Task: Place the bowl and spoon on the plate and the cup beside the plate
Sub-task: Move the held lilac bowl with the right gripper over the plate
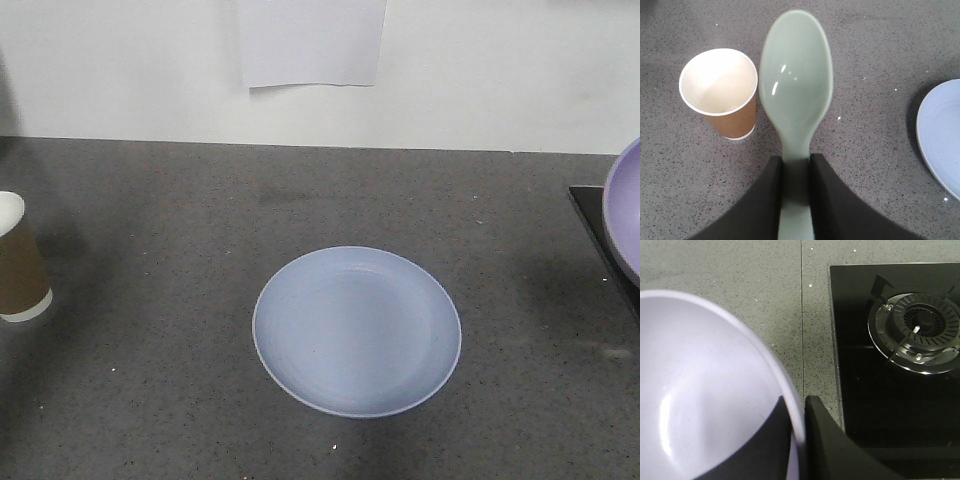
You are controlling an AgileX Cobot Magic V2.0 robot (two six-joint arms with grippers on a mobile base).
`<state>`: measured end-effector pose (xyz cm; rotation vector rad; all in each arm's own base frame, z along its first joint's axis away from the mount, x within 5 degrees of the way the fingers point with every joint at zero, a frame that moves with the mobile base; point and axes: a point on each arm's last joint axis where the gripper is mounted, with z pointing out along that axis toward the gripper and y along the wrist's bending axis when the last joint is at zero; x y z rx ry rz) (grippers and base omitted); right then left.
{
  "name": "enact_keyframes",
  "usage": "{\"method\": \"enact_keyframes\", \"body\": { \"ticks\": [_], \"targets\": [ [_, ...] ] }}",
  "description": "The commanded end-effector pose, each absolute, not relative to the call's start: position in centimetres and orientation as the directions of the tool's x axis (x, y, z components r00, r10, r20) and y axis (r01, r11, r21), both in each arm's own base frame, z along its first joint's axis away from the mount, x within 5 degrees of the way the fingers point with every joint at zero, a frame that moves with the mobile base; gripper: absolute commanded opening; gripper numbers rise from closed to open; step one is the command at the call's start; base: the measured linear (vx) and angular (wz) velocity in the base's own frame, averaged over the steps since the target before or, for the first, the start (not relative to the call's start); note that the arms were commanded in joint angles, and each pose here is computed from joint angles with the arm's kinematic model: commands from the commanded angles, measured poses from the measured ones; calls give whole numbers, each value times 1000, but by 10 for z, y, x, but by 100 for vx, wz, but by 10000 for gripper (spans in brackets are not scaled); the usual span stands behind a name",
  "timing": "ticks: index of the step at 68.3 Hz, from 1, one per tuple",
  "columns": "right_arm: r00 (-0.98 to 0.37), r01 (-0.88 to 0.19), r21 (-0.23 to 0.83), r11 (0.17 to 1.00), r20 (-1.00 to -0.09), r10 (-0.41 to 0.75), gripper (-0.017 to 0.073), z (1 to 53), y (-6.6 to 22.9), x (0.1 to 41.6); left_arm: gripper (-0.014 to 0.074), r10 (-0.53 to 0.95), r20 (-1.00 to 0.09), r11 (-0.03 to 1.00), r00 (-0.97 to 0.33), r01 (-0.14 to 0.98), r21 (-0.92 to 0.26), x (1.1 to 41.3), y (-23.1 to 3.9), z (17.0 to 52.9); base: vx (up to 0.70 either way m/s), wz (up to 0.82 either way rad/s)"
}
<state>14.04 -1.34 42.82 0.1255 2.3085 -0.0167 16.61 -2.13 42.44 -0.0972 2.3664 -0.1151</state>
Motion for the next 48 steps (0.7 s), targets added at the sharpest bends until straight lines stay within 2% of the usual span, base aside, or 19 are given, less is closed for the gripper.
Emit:
{"method": "enact_keyframes", "body": {
  "ticks": [1,23,40,48],
  "targets": [
    [-596,98,20,995,-800,75,-6,442,-14,141,-6,-114,-751,991,-651,-23,-131,166,-22,436,0,0],
    [-594,73,48,996,-801,82,-6,441,-11,143,-6,-114,-751,991,-651,-23,-131,166,-22,436,0,0],
    [-628,-157,148,976,-778,17,-4,433,7,170,-6,-114,-751,991,-651,-23,-131,166,-22,436,0,0],
    [-659,-205,198,959,-752,15,-3,425,11,188,-6,-114,-751,991,-651,-23,-131,166,-22,436,0,0]
  ]
}}
